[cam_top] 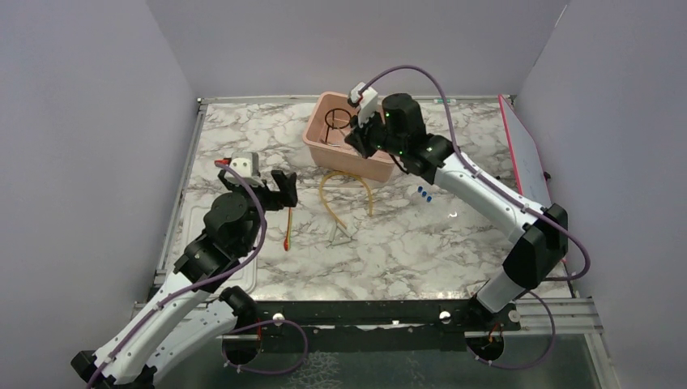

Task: Organize the chemistry lab equipment

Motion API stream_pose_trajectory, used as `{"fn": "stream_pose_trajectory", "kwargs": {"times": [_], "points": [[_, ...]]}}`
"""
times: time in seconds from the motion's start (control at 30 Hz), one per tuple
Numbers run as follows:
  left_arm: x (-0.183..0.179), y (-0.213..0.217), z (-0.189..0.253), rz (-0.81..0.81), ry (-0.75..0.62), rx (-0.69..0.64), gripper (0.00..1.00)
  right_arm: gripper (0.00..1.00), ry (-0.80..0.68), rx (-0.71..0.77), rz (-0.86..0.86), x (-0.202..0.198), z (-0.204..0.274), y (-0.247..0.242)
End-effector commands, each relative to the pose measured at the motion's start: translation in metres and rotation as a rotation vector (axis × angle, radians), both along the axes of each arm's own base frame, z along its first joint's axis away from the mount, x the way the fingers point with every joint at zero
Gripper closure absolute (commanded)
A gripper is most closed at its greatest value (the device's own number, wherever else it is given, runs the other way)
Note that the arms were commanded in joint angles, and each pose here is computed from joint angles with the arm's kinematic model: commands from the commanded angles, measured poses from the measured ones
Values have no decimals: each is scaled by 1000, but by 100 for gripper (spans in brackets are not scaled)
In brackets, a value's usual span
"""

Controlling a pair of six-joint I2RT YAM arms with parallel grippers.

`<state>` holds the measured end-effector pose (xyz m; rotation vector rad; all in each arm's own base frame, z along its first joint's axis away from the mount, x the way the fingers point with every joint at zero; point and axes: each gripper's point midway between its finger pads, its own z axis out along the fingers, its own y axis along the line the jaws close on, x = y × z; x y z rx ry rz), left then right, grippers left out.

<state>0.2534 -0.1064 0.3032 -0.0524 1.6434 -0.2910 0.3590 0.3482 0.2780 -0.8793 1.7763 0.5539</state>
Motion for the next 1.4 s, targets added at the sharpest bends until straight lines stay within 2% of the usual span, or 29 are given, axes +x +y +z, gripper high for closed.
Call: {"fn": "stream_pose_trajectory", "kwargs": {"times": [0.0, 0.2, 0.4, 0.73, 0.93, 1.0, 1.2, 1.37], "points": [[-3, -42, 2, -229, -21, 26, 11, 99, -149, -44, 101, 15, 30, -14], [-1, -54, -10, -272, 20, 53, 11, 99, -146, -184, 219, 45, -4, -40], [5, -47, -18, -225, 42, 80, 10, 99, -2, -265, 315, 71, -49, -54], [11, -48, -31, -206, 86, 109, 10, 99, 184, -248, 398, 84, -121, -37], [12, -47, -35, -198, 96, 113, 10, 99, 245, -273, 354, 94, -155, -40], [13, -47, -36, -195, 102, 117, 10, 99, 254, -275, 352, 97, -159, -39], [13, -46, -38, -190, 108, 118, 10, 78, 261, -244, 340, 100, -144, -33], [13, -45, -36, -184, 105, 113, 10, 76, 211, -226, 223, 112, -108, -39]]}}
